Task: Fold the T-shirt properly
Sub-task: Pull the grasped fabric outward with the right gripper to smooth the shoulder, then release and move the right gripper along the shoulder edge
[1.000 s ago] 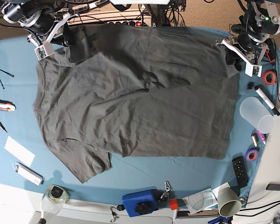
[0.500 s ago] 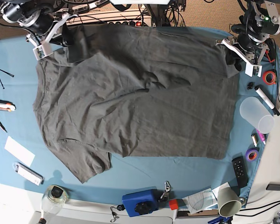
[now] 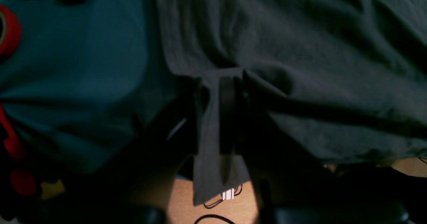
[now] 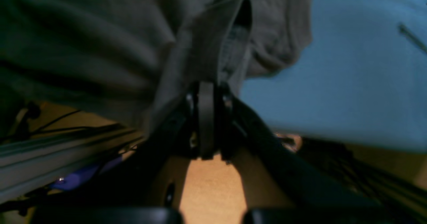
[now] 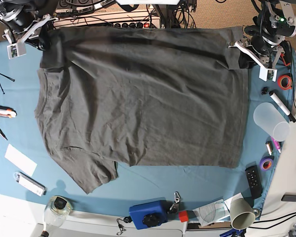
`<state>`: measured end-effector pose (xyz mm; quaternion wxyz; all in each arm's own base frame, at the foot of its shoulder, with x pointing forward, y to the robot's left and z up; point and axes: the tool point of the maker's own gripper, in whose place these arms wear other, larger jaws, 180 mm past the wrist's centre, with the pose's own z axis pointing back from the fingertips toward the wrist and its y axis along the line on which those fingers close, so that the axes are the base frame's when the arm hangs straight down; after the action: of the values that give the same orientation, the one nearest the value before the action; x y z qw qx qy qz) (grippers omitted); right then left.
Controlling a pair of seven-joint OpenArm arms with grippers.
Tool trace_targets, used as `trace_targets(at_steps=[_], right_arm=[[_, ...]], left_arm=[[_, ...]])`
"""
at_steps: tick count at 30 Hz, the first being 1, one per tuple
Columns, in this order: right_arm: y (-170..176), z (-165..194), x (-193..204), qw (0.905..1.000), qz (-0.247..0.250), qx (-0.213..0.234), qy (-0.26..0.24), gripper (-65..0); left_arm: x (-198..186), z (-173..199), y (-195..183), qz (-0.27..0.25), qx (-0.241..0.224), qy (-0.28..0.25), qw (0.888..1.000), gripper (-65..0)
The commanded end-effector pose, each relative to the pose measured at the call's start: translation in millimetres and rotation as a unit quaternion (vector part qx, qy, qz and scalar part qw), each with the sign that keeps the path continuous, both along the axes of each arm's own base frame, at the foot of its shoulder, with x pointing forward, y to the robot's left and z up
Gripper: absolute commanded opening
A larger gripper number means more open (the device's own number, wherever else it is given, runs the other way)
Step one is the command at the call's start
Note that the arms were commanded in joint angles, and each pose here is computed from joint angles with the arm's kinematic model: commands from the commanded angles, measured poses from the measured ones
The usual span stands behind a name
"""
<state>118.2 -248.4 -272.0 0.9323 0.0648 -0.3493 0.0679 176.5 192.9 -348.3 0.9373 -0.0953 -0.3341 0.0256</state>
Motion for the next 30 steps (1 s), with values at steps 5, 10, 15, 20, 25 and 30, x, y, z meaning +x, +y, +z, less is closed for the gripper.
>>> trace_targets(at_steps=[5, 10, 15, 20, 25, 30], right_arm=[[1.7, 7.8, 3.1, 0.9999, 0.008, -0.003, -0.015, -48.4], [2.5, 8.5, 3.7, 0.9998, 0.007, 0.0, -0.017, -48.4], [2.4, 8.3, 3.5, 0.9998, 0.008, -0.001, -0.017, -48.4], [-7.3, 1.8, -0.8, 0.9998, -0.004, -0.021, 0.001, -47.5], [-14.4, -11.1, -11.7, 0.9994, -0.018, -0.008, 0.027, -46.0], [-22.4, -26.1, -21.9, 0.9979, -0.039, 0.013, 0.05, -46.0]], left_arm=[[4.5, 8.9, -0.2, -0.003, 0.0, -0.018, 1.0, -55.1], [4.4, 8.9, -0.2, -0.003, 0.001, -0.018, 1.0, -55.1], [4.6, 9.0, -0.2, -0.003, 0.0, -0.019, 1.0, -55.1], [4.5, 8.9, -0.2, -0.003, 0.0, -0.018, 1.0, -55.1], [4.5, 8.9, -0.2, -0.003, 0.0, -0.018, 1.0, -55.1], [4.6, 9.0, -0.3, -0.003, 0.0, -0.019, 1.0, -55.1]])
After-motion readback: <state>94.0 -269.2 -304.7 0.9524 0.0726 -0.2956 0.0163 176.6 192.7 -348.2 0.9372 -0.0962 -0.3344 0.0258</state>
